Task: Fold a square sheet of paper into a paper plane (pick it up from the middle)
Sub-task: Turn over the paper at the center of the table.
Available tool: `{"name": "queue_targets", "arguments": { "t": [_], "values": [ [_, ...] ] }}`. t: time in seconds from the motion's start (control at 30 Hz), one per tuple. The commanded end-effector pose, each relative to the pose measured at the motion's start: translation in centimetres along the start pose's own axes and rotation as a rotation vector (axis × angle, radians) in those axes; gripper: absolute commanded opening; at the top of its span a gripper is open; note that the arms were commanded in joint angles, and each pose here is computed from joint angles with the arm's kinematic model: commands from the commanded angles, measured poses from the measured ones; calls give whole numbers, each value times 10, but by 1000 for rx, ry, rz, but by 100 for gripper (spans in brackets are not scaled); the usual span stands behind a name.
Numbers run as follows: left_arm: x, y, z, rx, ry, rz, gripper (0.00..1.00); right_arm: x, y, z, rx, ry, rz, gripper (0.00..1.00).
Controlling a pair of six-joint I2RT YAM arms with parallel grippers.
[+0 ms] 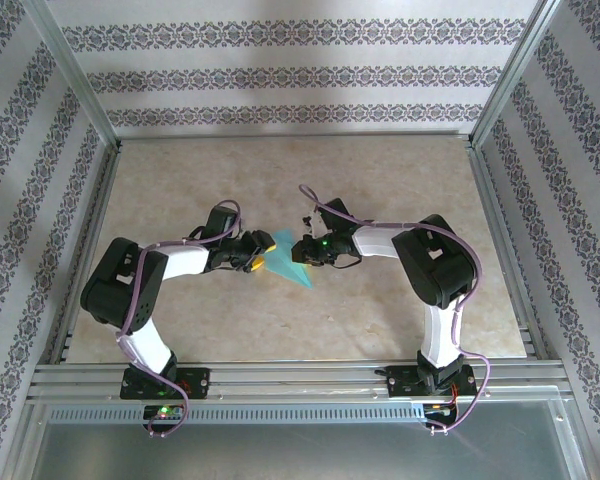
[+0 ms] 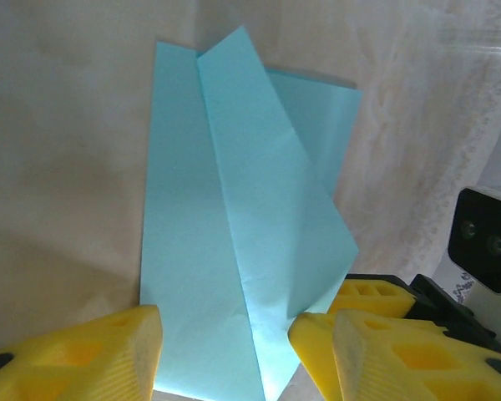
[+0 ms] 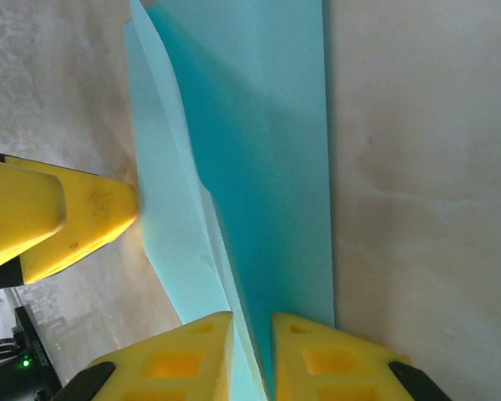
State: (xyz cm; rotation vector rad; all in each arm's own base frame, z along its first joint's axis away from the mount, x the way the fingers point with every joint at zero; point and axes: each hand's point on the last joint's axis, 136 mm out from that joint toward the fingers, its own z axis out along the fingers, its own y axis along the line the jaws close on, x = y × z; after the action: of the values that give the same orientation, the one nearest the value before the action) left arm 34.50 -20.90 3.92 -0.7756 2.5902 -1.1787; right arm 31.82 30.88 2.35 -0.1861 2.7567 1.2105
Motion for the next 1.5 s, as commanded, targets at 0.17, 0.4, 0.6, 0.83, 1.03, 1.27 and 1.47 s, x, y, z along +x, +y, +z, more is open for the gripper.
{"name": "queue_targets", "arguments": {
  "t": [0.17, 0.4, 0.6, 0.83, 1.03, 1.27, 1.47],
  "values": [
    [-5, -31, -11, 76, -20, 59, 56, -17, 22, -11, -84, -60, -60, 5],
    [-6, -86, -53, 252, -67, 163, 61, -42, 60, -56, -256, -200, -75, 5],
    [2, -126, -76, 420, -69, 227, 66, -50, 88, -83, -387, -244, -62, 5],
    [15, -149, -74, 518, -20, 267, 59, -55, 111, -100, -517, -264, -16, 5],
    [23, -149, -70, 522, -6, 287, 42, -60, 119, -110, -595, -279, 18, 5],
    [25, -146, -69, 516, -2, 289, 40, -63, 119, -111, -630, -283, 48, 5],
    [23, -142, -73, 482, -33, 302, 41, -62, 113, -110, -620, -289, 64, 6]
  ]
}}
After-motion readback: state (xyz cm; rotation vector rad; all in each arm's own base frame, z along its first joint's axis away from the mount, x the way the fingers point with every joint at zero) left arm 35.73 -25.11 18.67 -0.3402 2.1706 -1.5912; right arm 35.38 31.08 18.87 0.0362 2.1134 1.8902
